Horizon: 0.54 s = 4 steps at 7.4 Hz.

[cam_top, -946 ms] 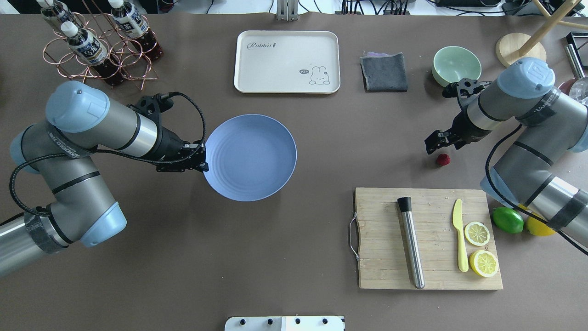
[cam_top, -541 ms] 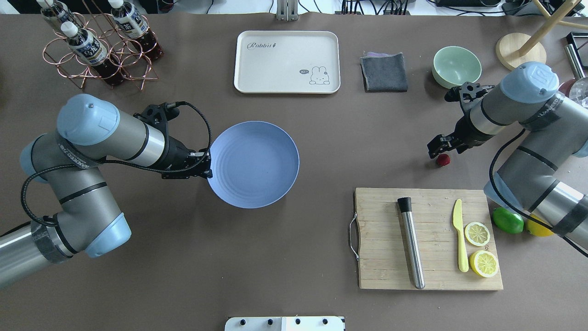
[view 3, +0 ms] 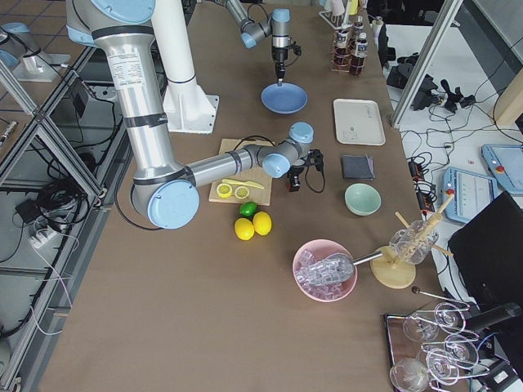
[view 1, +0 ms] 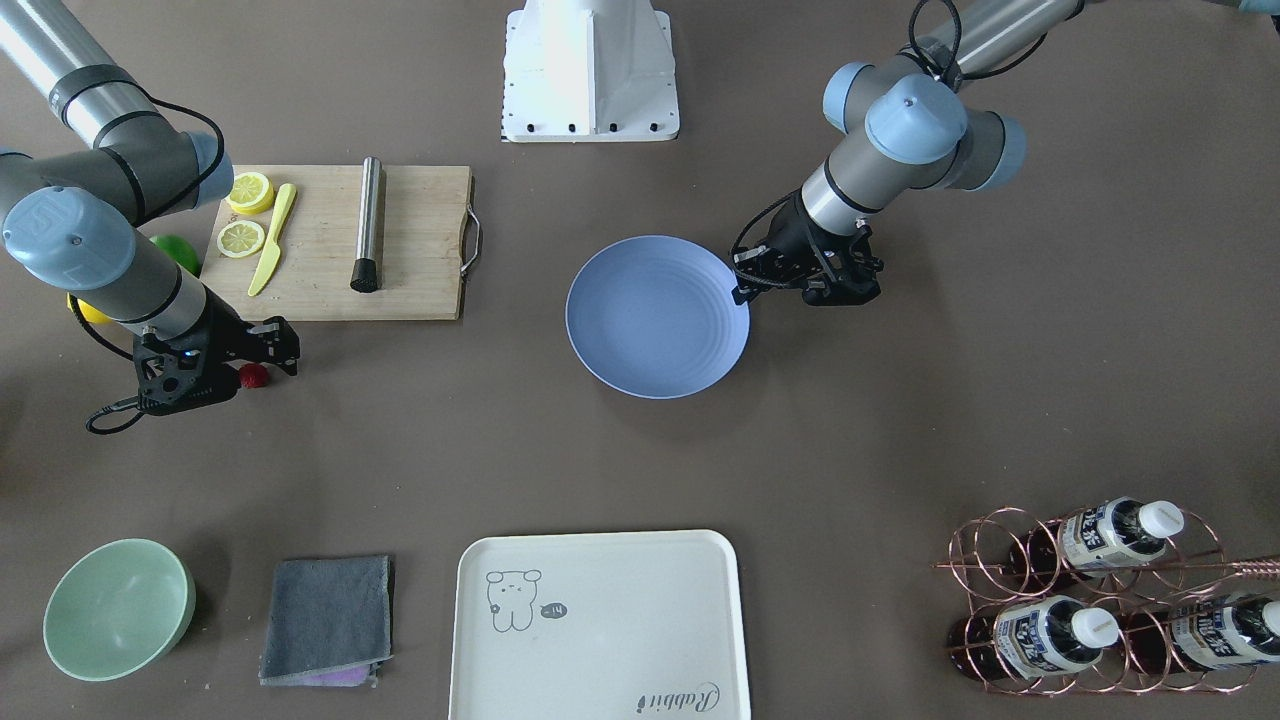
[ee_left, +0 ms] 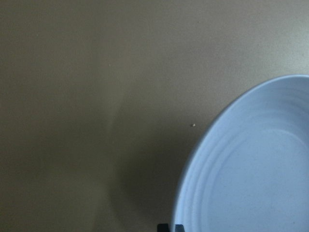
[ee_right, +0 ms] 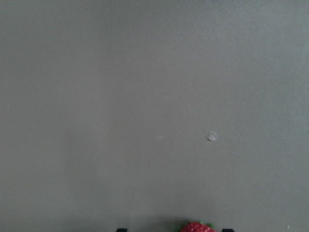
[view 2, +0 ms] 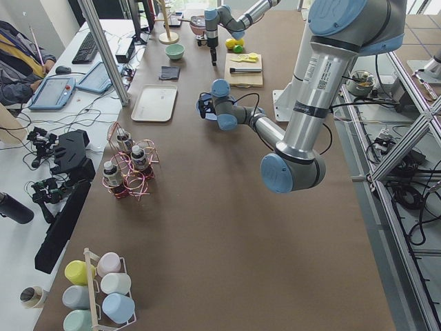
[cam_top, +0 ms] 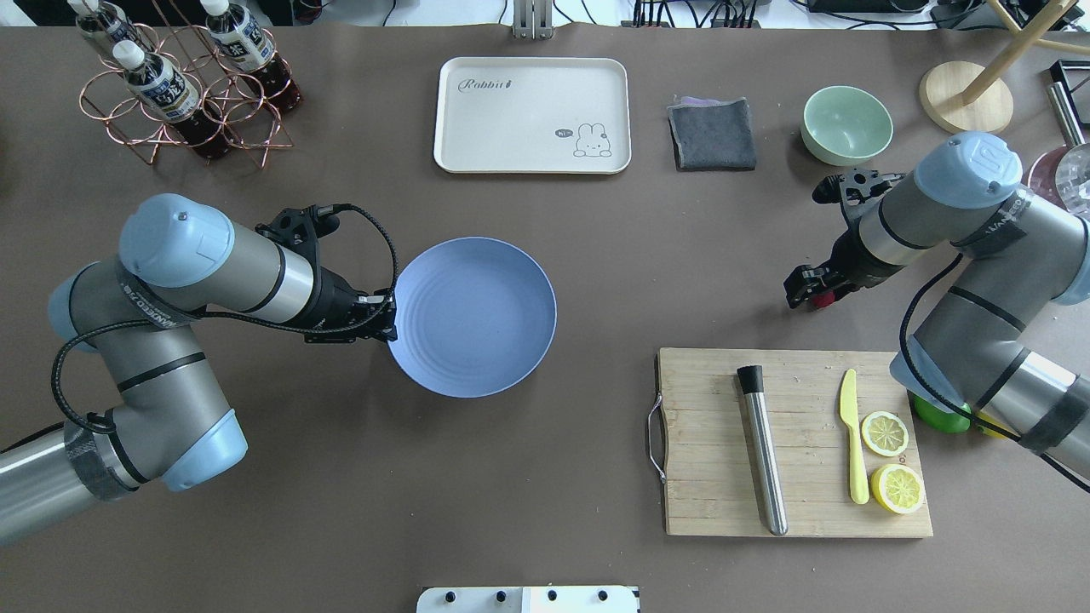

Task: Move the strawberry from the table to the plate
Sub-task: 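Lower the right gripper and grasp the red strawberry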

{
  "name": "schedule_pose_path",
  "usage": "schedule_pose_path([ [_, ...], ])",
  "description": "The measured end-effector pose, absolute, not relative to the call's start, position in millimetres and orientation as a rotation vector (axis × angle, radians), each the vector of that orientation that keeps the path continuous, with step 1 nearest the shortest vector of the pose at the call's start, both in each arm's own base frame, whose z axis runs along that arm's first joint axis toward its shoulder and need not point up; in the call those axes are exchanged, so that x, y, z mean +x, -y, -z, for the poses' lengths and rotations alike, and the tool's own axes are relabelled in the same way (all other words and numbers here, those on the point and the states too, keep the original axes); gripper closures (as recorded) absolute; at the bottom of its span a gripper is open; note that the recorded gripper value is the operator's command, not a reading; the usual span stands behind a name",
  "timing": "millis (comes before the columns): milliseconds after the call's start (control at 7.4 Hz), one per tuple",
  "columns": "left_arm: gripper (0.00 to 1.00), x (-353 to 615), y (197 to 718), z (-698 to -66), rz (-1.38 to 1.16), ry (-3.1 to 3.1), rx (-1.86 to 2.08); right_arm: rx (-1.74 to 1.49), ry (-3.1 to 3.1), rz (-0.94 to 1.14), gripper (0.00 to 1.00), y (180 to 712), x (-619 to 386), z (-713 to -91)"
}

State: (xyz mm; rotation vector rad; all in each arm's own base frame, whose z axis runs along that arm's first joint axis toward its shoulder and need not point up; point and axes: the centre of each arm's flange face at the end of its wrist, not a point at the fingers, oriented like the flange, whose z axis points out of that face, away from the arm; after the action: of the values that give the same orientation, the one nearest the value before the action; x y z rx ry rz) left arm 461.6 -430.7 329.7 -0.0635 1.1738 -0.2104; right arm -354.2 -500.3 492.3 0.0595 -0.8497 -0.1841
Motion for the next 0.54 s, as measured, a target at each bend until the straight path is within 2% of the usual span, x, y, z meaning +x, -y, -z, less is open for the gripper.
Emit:
schedule_pose_path([
  [135,0.62,465,428,-330,0.209,-1.172,-0.059,0.059,0.85,0.185,1.0,499,-351,-494],
  [270,0.03,469,425,-329,0.205,-1.172,-0.058,0.064,0.851,0.187,1.0,501,-346,-494],
  [541,0.03,473,423,-329,0.202,-1.169,-0.058,0.081,0.86,0.183,1.0,505,-335,-485],
])
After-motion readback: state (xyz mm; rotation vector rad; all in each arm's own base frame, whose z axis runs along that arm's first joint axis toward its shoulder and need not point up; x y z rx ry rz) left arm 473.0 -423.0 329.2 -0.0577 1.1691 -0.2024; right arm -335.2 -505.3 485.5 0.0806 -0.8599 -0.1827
